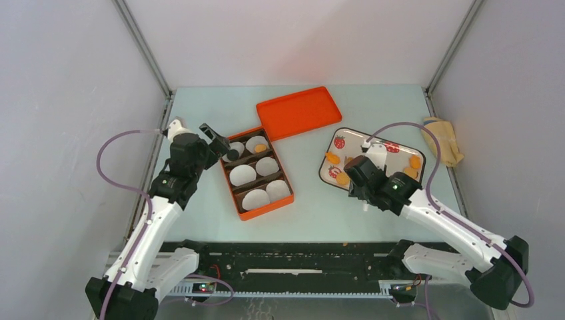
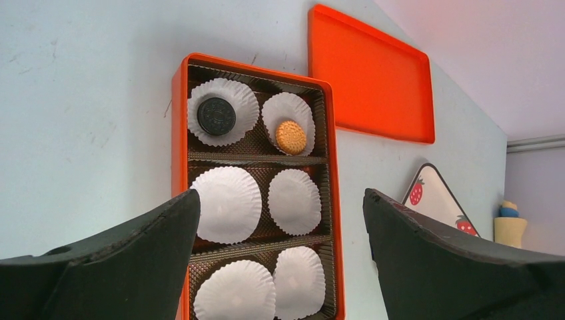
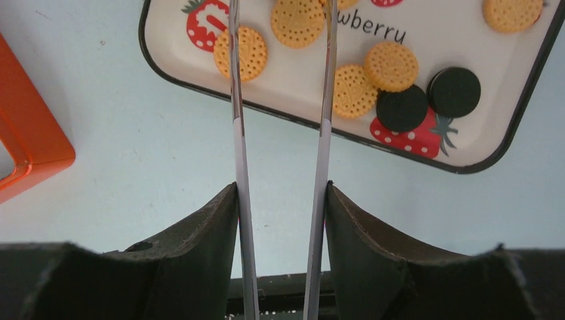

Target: Pack the cookies

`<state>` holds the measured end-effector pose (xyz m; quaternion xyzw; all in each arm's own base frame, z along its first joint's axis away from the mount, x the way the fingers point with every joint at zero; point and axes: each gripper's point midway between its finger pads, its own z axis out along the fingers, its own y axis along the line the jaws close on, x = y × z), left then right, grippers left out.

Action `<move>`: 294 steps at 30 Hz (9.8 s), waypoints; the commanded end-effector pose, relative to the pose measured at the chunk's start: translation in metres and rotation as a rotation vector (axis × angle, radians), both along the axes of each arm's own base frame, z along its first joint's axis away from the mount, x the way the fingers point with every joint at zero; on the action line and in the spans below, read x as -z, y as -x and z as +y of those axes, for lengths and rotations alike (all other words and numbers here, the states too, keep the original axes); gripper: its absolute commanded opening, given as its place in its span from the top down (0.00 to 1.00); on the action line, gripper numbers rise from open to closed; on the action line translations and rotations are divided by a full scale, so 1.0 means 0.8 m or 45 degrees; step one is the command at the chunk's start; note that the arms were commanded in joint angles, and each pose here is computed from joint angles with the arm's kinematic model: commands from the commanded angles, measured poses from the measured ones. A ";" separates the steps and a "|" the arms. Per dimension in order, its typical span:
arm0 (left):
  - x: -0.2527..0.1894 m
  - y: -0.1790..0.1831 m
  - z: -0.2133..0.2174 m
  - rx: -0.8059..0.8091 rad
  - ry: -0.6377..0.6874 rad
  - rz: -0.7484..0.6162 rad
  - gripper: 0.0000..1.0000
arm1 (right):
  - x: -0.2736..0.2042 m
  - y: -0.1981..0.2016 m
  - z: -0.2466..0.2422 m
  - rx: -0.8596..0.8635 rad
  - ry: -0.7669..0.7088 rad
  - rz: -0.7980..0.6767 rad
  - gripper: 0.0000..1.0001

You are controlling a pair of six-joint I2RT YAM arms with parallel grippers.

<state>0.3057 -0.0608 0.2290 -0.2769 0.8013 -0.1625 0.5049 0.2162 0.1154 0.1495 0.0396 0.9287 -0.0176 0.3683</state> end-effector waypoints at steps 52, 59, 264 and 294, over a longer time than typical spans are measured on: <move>-0.019 0.004 0.004 -0.004 -0.004 -0.023 0.04 | -0.098 -0.028 0.058 -0.114 -0.322 -0.192 0.74; -0.042 0.002 0.031 -0.088 0.054 -0.037 0.04 | -0.120 -0.042 0.147 -0.363 -0.351 -0.184 0.75; -0.024 0.001 0.012 0.083 0.105 0.019 0.03 | -0.024 0.010 -0.017 0.183 -0.080 -0.015 0.46; -0.010 -0.005 0.010 0.087 0.114 0.046 0.03 | 0.034 -0.054 -0.047 0.259 -0.201 0.059 0.47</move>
